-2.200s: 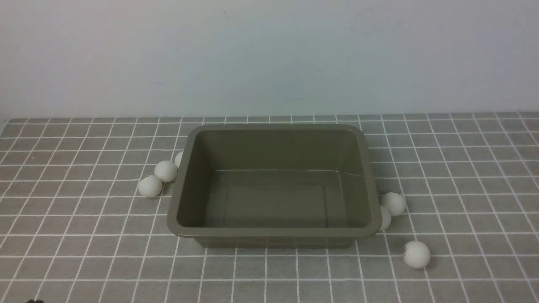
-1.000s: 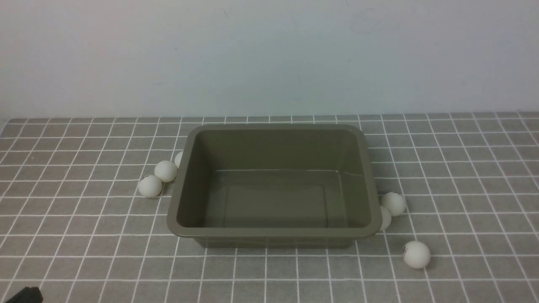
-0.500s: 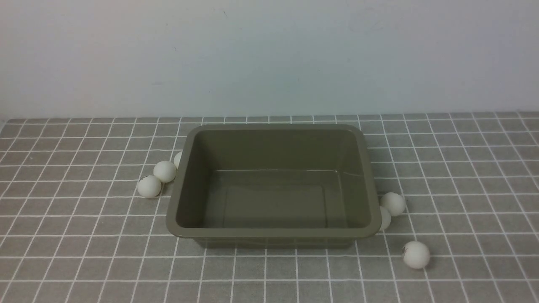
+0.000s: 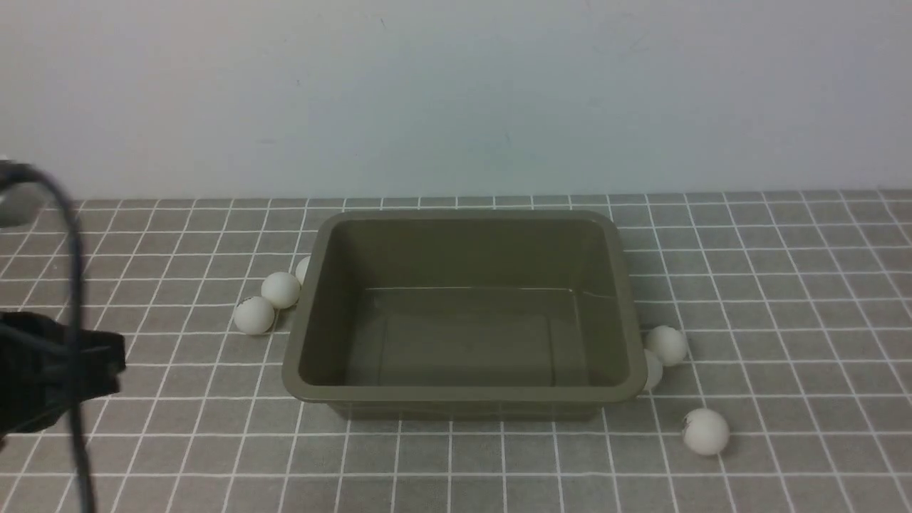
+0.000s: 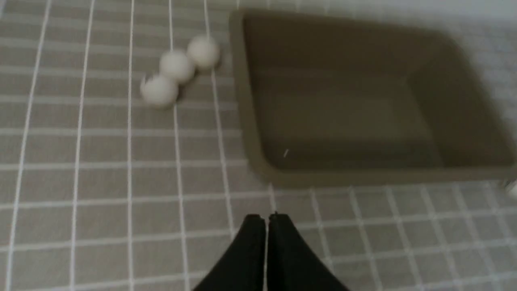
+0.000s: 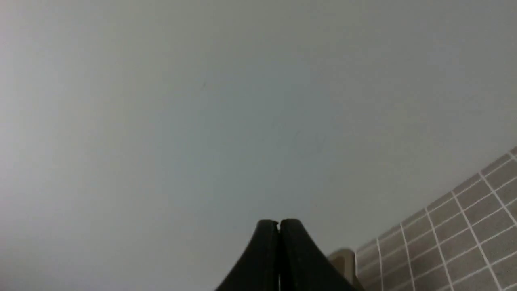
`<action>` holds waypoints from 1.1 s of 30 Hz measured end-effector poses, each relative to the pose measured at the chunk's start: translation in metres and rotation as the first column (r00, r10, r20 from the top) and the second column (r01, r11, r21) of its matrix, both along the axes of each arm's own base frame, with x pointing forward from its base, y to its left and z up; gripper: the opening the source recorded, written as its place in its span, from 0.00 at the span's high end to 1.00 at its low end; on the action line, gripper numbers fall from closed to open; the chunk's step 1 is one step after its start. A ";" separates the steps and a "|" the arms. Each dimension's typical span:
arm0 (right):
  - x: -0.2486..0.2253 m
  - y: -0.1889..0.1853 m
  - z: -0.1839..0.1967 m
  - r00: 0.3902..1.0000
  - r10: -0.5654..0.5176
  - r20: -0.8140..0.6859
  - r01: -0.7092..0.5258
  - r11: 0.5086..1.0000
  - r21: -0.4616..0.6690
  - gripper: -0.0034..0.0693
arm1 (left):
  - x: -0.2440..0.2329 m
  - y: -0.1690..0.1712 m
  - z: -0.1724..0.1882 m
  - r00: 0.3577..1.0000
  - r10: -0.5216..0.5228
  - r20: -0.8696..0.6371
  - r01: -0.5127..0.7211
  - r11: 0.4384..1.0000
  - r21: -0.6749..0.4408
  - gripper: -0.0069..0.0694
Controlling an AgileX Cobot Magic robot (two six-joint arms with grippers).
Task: Put the table tennis balls into the box on the grey coffee tablecloth.
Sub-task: 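Reach for and grasp a ping pong ball on the table beside the basket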
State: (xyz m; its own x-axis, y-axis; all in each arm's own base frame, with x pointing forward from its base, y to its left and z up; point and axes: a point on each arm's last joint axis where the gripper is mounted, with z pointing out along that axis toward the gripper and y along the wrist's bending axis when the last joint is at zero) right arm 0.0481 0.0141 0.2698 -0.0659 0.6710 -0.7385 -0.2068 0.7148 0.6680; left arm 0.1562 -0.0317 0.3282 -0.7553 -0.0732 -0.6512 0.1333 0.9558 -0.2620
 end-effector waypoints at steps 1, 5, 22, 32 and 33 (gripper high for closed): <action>0.001 0.003 0.011 0.999 0.022 -0.029 -0.024 0.998 -0.059 0.96 | 0.015 0.000 -0.006 0.998 -0.015 -0.061 0.016 1.000 0.022 0.92; 0.016 0.011 0.036 0.960 0.087 -0.268 -0.157 0.954 -0.255 0.96 | 0.064 -0.003 -0.023 0.979 -0.054 -0.195 0.068 0.995 0.068 0.92; 0.065 0.009 0.074 0.757 -0.007 -0.653 -0.397 0.789 -0.469 0.96 | 0.233 -0.003 -0.116 0.911 -0.044 -0.410 0.134 0.972 0.192 0.63; 0.065 0.009 0.075 0.763 -0.011 -0.647 -0.386 0.795 -0.468 0.96 | 0.263 -0.002 -0.154 0.924 -0.029 -0.381 0.120 0.969 0.215 0.14; 0.066 0.009 0.075 0.763 -0.011 -0.646 -0.384 0.797 -0.467 0.96 | 0.264 -0.002 -0.158 0.925 -0.029 -0.379 0.120 0.968 0.219 0.14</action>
State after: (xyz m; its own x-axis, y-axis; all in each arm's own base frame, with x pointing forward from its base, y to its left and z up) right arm 0.1137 0.0229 0.3451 -0.6915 0.0887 -0.7169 -0.0854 0.9754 0.2031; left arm 0.4206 -0.0339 0.1704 -0.9422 0.1127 -0.3156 0.1438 0.9866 -0.0767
